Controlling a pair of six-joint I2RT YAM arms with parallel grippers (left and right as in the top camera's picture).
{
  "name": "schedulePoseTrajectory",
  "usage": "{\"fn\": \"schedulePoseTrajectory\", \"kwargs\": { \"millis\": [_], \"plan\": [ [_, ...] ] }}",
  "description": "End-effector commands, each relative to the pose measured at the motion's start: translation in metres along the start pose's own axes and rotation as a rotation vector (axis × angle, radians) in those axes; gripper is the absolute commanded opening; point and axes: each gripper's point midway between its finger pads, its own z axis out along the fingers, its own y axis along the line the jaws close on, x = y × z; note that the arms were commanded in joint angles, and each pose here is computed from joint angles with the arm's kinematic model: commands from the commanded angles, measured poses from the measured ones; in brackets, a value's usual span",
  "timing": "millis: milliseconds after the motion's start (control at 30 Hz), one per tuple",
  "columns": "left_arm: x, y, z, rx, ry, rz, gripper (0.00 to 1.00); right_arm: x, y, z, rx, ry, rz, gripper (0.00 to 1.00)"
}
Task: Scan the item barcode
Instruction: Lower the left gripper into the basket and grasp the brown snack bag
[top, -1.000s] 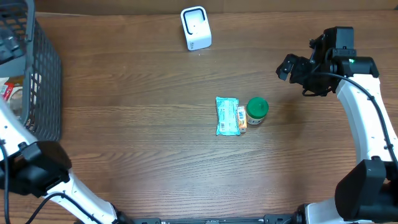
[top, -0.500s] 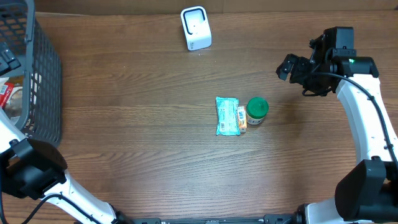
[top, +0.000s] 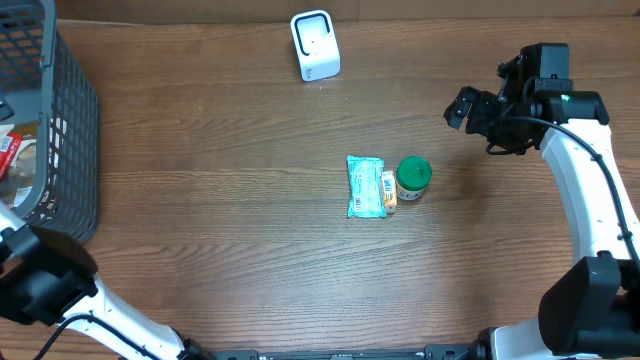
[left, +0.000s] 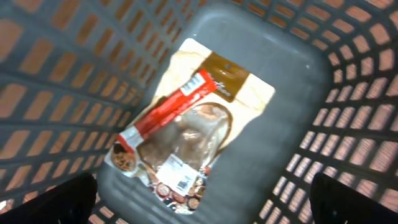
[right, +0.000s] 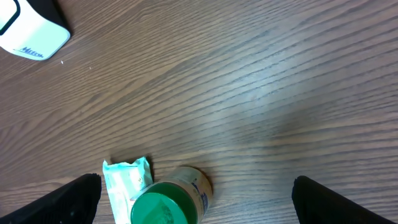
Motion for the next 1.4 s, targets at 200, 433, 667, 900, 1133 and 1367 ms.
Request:
{"fn": "schedulePoseTrajectory", "kwargs": {
  "millis": [200,433,667,900,1133,1367],
  "plan": [
    [0.008,0.021,0.025,0.094,0.011,0.041,1.00,-0.006,0.001,-0.006,-0.012,-0.021,0.006,1.00],
    [0.029,0.020,0.078,0.100,0.031,0.164,1.00,-0.006,0.001,-0.006,-0.012,-0.021,0.006,1.00],
    [0.044,0.023,0.120,0.084,-0.004,0.279,1.00,-0.006,0.001,-0.006,-0.012,-0.021,0.006,1.00],
    [0.044,0.023,0.141,0.077,-0.056,0.373,1.00,-0.006,0.001,-0.006,-0.012,-0.021,0.006,1.00],
    [0.060,0.018,0.179,0.108,-0.020,0.381,1.00,-0.006,0.001,-0.006,-0.012,-0.021,0.006,1.00],
    [0.090,0.015,0.212,0.140,0.070,0.372,1.00,-0.006,0.001,-0.006,-0.012,-0.021,0.006,1.00]
  ]
}}
